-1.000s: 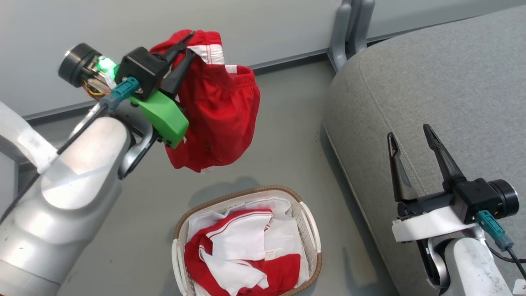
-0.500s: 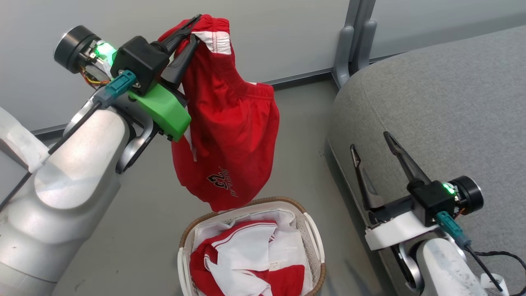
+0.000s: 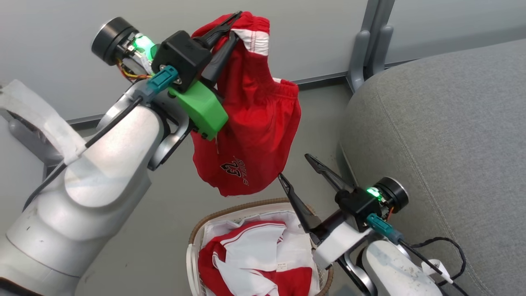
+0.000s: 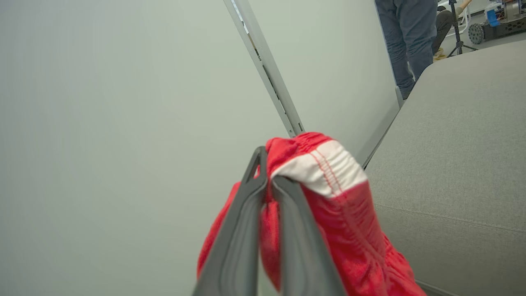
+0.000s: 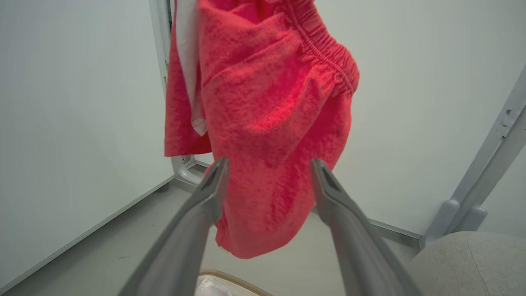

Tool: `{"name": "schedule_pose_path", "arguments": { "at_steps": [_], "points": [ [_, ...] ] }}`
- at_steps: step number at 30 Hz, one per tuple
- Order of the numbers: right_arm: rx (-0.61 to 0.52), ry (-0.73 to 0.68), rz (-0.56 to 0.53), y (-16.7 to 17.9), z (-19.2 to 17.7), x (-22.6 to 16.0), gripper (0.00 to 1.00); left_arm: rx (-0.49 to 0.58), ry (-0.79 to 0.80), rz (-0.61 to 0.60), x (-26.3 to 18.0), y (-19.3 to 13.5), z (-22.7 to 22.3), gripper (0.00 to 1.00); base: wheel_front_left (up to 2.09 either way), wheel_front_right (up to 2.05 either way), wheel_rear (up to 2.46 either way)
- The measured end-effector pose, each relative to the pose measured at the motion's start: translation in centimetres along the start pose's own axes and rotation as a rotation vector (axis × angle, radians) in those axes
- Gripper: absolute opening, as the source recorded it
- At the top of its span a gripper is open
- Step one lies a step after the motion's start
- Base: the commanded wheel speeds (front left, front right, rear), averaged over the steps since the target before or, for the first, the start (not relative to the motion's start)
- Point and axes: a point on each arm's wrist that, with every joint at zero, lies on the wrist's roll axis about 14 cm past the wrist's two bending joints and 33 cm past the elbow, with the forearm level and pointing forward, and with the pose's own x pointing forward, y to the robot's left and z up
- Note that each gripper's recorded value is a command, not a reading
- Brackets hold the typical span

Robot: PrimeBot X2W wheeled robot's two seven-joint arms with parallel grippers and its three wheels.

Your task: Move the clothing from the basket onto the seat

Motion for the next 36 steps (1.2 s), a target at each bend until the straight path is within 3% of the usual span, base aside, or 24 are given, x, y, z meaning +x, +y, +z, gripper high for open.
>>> {"name": "schedule_pose_path", "arguments": {
  "at_steps": [10, 22, 32, 33, 34, 36],
  "points": [
    [0.045, 0.015, 0.072, 1.5, -0.4, 2.3, 1.00, 0.018, -0.034, -0.021, 1.2, -1.4, 2.8, 0.00, 0.00, 0.00, 0.00],
    [0.016, -0.100, -0.090, -4.2, 3.5, 3.1, 1.00, 0.017, -0.054, -0.072, 1.3, -3.9, 4.9, 0.00, 0.00, 0.00, 0.00],
    [-0.047, -0.142, -0.018, -2.2, 5.3, 4.1, 1.00, 0.007, -0.074, -0.103, 0.7, -5.2, 5.9, 0.00, 0.00, 0.00, 0.00],
    [-0.048, -0.143, -0.012, -2.0, 5.4, 4.2, 0.80, 0.006, -0.073, -0.104, 0.7, -5.3, 5.9, 0.00, 0.00, 0.00, 0.00],
    [-0.050, -0.145, -0.006, -1.8, 5.5, 4.3, 0.47, 0.004, -0.072, -0.104, 0.7, -5.3, 5.9, 0.00, 0.00, 0.00, 0.00],
    [-0.052, -0.147, 0.004, -1.6, 5.6, 4.4, 0.09, -0.009, -0.066, -0.102, 0.6, -5.3, 5.5, 0.00, 0.00, 0.00, 0.00]
  ]
}}
